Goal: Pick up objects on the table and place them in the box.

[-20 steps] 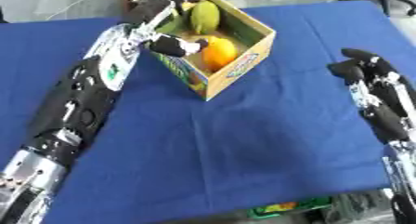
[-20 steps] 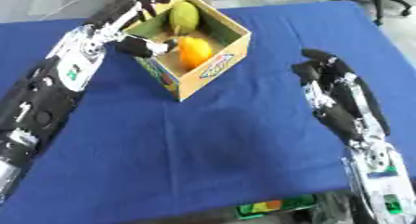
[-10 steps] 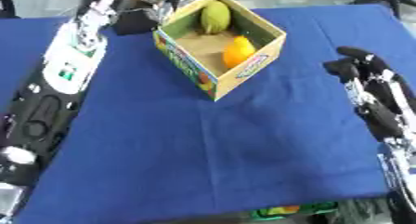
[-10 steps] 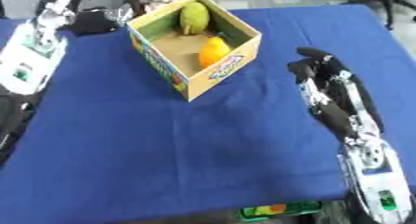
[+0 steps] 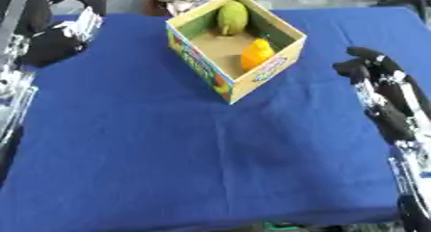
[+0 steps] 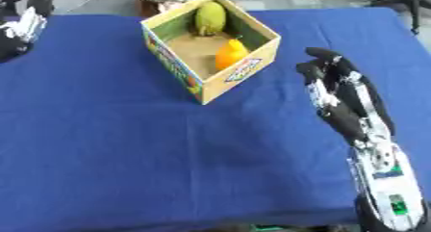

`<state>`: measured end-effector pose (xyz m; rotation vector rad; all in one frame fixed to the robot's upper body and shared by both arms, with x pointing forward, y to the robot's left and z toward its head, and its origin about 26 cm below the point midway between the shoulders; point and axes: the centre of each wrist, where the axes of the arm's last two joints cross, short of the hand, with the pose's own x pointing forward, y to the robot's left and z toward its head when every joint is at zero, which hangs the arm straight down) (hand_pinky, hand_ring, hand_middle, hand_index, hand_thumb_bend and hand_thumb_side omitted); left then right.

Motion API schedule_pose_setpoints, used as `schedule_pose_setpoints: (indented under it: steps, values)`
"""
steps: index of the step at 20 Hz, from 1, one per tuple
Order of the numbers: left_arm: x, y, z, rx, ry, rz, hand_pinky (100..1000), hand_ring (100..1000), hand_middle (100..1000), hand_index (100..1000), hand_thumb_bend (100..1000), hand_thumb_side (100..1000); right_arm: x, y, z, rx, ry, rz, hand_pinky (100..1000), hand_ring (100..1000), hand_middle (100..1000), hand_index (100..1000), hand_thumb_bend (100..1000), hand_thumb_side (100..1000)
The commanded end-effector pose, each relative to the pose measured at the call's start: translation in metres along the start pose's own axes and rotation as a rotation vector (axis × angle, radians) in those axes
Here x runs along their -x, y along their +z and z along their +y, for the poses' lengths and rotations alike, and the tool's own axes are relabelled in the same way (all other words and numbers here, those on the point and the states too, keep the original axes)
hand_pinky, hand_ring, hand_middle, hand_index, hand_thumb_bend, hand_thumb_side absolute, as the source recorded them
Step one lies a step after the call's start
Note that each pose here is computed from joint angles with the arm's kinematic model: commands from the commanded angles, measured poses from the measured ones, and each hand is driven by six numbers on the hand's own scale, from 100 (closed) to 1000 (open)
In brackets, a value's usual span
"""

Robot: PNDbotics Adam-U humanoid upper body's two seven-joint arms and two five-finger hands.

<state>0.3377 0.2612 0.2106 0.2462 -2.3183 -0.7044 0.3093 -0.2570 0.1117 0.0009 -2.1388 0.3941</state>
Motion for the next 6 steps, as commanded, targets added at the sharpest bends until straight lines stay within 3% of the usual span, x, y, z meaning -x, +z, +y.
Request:
schedule_pose_setpoints:
  steps: [1,2,3,4,6]
  values:
    - [-0.009,0.003,0.008,-0.029,-0.022,-0.028,527,604,641,782,192,407,-0.006,-0.005,-0.002,-0.006,0.006,-0.027,830,762,592,818,100,497]
    - [-0.002,0.014,0.005,-0.043,-0.007,0.014,523,601,640,782,188,414,-0.006,-0.006,-0.001,-0.011,0.005,-0.028,830,762,592,818,100,497]
    - [0.004,0.024,0.002,-0.055,0.005,0.048,520,600,640,782,188,414,-0.006,-0.006,0.0,-0.016,0.003,-0.028,830,762,591,818,100,434]
    - [0.008,0.032,-0.001,-0.069,0.018,0.076,518,599,641,781,184,424,-0.007,-0.006,0.0,-0.02,0.0,-0.028,830,761,592,817,100,498]
    - [0.013,0.042,-0.006,-0.089,0.032,0.106,517,600,647,783,183,427,-0.007,-0.007,0.002,-0.028,-0.005,-0.029,829,761,592,817,100,497]
